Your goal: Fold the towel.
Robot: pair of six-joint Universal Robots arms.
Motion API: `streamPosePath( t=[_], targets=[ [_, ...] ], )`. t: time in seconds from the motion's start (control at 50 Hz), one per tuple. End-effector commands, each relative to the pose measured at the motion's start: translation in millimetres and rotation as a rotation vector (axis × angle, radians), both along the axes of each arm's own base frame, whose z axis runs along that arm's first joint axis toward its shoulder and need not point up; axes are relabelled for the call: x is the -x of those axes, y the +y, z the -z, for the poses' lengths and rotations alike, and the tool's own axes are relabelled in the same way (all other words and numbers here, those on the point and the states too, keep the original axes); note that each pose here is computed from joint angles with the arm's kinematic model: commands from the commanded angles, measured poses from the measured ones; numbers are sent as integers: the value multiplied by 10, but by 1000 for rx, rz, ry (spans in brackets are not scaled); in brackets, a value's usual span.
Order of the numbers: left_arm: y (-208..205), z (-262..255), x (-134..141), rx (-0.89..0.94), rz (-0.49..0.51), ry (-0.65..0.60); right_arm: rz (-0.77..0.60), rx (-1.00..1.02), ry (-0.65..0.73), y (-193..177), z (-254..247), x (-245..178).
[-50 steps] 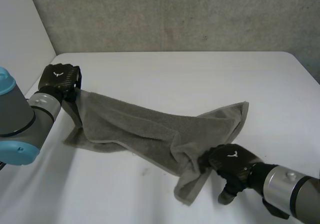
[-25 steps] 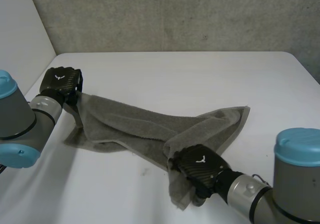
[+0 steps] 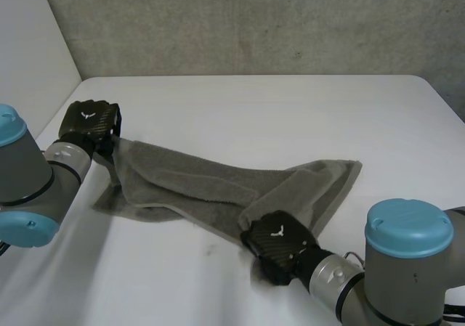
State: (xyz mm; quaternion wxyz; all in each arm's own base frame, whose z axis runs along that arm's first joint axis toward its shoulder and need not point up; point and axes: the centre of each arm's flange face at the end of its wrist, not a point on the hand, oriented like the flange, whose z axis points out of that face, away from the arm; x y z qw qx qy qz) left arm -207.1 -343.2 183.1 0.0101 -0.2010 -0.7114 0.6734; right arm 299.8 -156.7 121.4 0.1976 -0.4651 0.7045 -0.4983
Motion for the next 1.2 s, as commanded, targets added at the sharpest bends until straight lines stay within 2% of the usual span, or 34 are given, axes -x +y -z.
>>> streamPosePath(
  t=[0.02, 0.22, 0.38, 0.42, 0.58, 0.68, 0.82, 0.86, 0.92, 0.96, 0.98, 1.02, 1.04, 1.06, 1.08, 1.12, 1.14, 1.18, 1.2],
  targets=[
    [4, -5, -1, 0, 0, 0, 48, 96, -52, -73, -291, 29],
    [21, -30, 4, 2, -2, 0, 160, 136, -118, -341, -624, 235],
    [131, -119, -2, -12, 5, 4, 324, 89, 9, -710, -939, 744],
    [234, -185, -5, -31, 10, -1, 355, 105, 99, -826, -1078, 968],
    [577, -134, 24, -197, 40, -33, 336, 84, 252, -874, -1196, 1208],
    [743, 13, 61, -295, 69, -64, 316, 43, 291, -914, -1091, 1249],
    [651, 203, 142, -339, 87, -77, 294, 44, 312, -1189, -859, 1215],
    [474, 147, 241, -297, 97, -62, 297, 119, 294, -1433, -823, 1170],
    [369, 78, 312, -259, 107, -50, 302, 189, 271, -1589, -859, 1122],
    [91, -264, 460, -108, 122, -9, 305, 403, 212, -1924, -1099, 968],
    [90, -266, 461, -107, 122, -9, 305, 404, 212, -1925, -1100, 967],
    [-187, -850, 583, 119, 126, 70, 322, 692, 114, -2239, -1585, 831],
    [-188, -853, 584, 121, 126, 70, 322, 694, 113, -2240, -1588, 831],
    [-284, -1212, 630, 248, 128, 127, 333, 836, 52, -2346, -1866, 782],
    [-285, -1216, 631, 249, 128, 128, 333, 837, 52, -2347, -1869, 781],
    [-363, -1868, 647, 461, 131, 266, 355, 1060, -88, -2441, -2392, 732],
    [-363, -1871, 647, 462, 131, 267, 355, 1061, -89, -2441, -2395, 732],
    [-365, -2270, 588, 578, 109, 388, 376, 1163, -218, -2435, -2740, 766],
    [-365, -2271, 588, 579, 109, 389, 376, 1163, -219, -2435, -2742, 766]
  ],
)
